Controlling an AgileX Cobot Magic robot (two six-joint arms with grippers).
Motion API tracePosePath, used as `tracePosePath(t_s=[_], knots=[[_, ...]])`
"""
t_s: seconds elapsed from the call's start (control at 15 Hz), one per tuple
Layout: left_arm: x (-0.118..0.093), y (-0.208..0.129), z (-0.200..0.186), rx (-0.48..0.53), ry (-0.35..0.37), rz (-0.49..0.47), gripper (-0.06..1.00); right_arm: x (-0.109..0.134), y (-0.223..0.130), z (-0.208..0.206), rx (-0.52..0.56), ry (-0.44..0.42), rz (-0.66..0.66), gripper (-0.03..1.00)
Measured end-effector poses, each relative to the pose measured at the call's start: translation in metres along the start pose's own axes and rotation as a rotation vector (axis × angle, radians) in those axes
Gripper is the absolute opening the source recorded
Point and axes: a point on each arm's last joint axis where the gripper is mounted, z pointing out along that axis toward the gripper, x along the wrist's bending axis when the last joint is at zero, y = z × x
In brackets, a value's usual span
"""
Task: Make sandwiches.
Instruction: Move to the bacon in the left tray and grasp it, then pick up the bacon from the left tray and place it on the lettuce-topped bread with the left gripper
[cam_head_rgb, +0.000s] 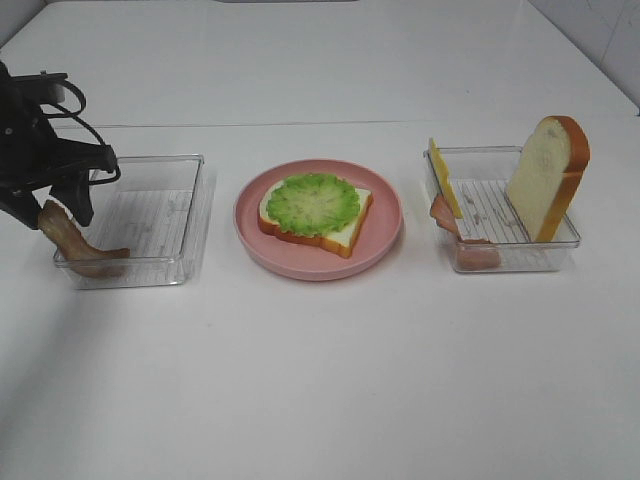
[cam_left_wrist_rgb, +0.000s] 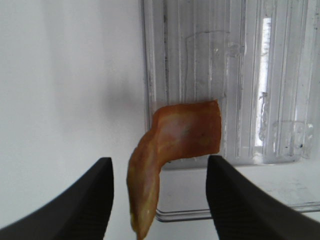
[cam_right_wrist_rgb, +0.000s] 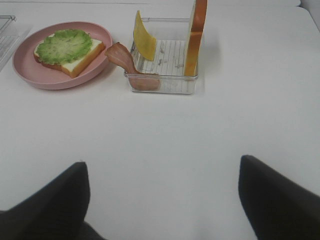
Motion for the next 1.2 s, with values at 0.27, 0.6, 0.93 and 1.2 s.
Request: tracePosePath(t_s=[0.27,0.6,0.93,1.2], knots=[[0.001,-0.001,0.01,0.023,0.006,0.0,0.42,0.0,0.0,0.0,0.0,0.0,0.0,0.78],[0.0,0.002,0.009,0.003,0.003,0.0,0.16,0.0,0.0,0.0,0.0,0.0,0.0,0.78],[0.0,0.003,0.009,-0.015,0.001,0.0,0.0,0.0,0.0,0.0,0.0,0.0,0.0,0.78],[-0.008,0.015,-0.017,-0.127,-0.074,-0.028,0.0,0.0,0.0,0.0,0.0,0.0,0.0,0.78]])
